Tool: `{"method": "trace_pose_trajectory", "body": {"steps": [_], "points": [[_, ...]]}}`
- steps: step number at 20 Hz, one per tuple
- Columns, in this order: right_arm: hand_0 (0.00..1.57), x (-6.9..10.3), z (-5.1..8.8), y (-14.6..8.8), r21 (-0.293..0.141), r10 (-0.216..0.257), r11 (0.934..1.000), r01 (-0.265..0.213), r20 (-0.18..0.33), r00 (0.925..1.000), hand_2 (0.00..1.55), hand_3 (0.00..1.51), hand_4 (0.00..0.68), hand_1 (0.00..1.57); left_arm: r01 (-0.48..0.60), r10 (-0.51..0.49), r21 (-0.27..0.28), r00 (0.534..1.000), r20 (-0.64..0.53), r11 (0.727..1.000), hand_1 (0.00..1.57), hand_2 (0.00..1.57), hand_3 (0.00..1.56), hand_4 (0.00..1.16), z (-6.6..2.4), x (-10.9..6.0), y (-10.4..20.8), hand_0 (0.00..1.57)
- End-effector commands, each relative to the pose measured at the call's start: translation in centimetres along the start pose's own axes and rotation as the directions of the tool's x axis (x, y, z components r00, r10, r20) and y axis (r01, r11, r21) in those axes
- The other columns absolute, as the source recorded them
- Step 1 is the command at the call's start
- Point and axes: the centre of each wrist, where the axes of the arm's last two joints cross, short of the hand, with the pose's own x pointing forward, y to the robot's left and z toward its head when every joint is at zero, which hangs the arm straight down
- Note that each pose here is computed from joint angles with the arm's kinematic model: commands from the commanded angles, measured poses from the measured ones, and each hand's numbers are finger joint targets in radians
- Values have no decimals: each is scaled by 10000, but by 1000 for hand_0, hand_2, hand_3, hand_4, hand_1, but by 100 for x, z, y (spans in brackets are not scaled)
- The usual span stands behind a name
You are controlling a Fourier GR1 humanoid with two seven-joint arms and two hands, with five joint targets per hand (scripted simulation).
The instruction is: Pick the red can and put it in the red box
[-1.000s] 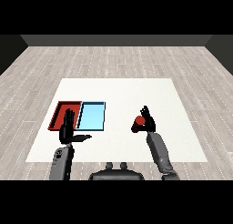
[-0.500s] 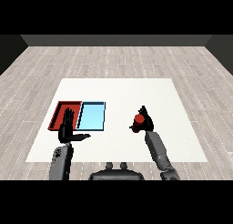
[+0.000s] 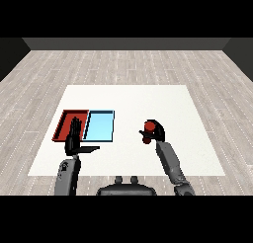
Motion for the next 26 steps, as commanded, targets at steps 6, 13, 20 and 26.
{"method": "trace_pose_trajectory", "body": {"steps": [6, 13, 20, 26], "points": [[1461, 99, 33, 47, 129, 1281, 9916, -1288, 447, 9908, 1451, 1418, 649, 1461, 89, -89, -35, 10000, -3, 10000, 0, 0, 0, 0, 56, 88, 15, 0], [1445, 220, 111, 106, 252, 670, 9972, -706, 1220, 9903, 1447, 1407, 658, 1445, -170, 155, -330, 9989, -436, 9993, 0, 0, 0, 0, -200, 39, -213, 0], [1437, 680, -134, 150, 365, 579, 9971, -666, 2024, 9776, 1449, 1414, 649, 1437, -91, 24, -1405, 9988, -480, 9900, 0, 0, 0, 0, -289, 160, -522, 0], [1429, 857, 45, 241, 563, 53, 9982, -187, 2301, 9732, 1443, 1421, 649, 1429, -1002, 758, -2129, 9899, -1198, 9719, 0, 0, 0, 0, -210, -3, -876, 0]]}}
